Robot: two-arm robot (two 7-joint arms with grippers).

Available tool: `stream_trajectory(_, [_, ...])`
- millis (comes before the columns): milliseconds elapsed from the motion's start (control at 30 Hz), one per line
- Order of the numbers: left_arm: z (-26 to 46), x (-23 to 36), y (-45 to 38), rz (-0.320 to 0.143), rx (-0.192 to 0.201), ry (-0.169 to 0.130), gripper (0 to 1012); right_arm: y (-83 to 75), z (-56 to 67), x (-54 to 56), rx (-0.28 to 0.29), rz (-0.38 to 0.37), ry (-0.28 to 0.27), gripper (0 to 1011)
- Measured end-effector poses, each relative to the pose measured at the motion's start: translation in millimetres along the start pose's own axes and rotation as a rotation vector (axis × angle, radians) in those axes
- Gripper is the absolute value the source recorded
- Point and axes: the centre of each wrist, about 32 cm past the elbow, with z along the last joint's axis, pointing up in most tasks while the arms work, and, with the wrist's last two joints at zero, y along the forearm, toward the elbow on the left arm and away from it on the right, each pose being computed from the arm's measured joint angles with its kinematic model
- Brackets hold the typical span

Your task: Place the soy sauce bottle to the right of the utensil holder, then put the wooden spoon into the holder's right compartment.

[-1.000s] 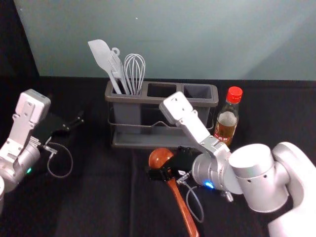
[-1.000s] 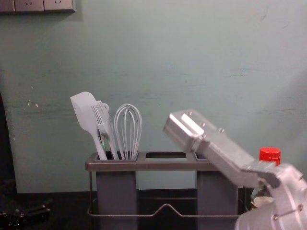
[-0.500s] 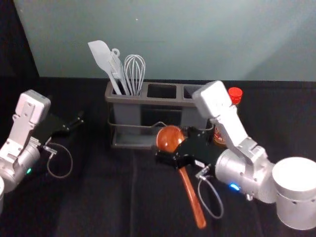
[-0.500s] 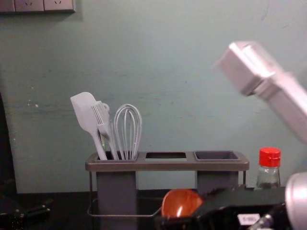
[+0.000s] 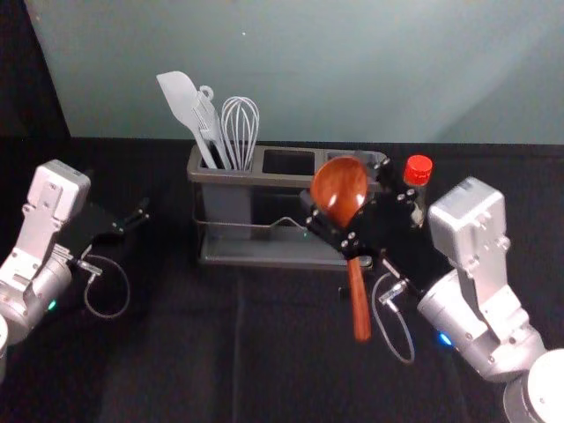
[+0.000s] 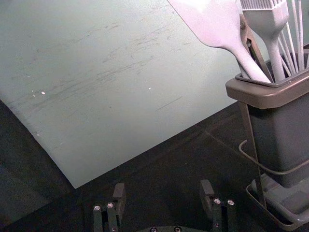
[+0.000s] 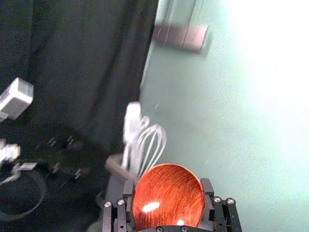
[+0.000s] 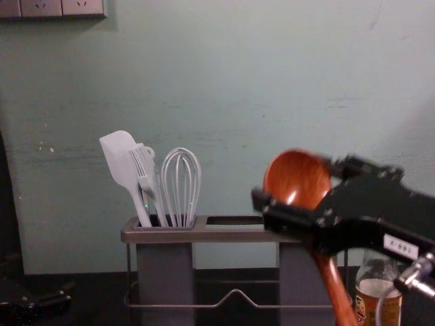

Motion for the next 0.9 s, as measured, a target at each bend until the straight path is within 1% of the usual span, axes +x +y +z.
stream_trajectory(33, [0.0, 0.0, 0.0, 0.000, 0.000, 0.000, 1005, -1.2, -2.7, -1.3, 0.041, -0.023, -0.025, 840])
stream_trajectory(133, [0.0, 0.0, 0.0, 0.000, 0.000, 0.000, 1005, -0.9, -6.0, -4.0, 0.103, -0.076, -0.064, 840])
stream_trajectory(267, [0.0, 0.0, 0.0, 0.000, 0.000, 0.000, 1005, 2.5, -7.3, -4.6, 0.139, -0.126, -0.097, 840])
stream_trajectory(333, [0.0, 0.0, 0.0, 0.000, 0.000, 0.000, 1005, 4.9, -7.5, -3.7, 0.145, -0.138, -0.111, 840])
stream_trajectory(467, [0.0, 0.0, 0.0, 0.000, 0.000, 0.000, 1005, 11.5, -9.5, 2.1, 0.165, -0.157, -0.139, 839])
stream_trajectory(633, [0.0, 0.0, 0.0, 0.000, 0.000, 0.000, 1005, 14.7, -9.1, 7.0, 0.166, -0.170, -0.134, 840])
stream_trajectory(900, [0.0, 0.0, 0.0, 0.000, 0.000, 0.000, 1005, 14.4, -9.5, 6.3, 0.165, -0.167, -0.134, 840])
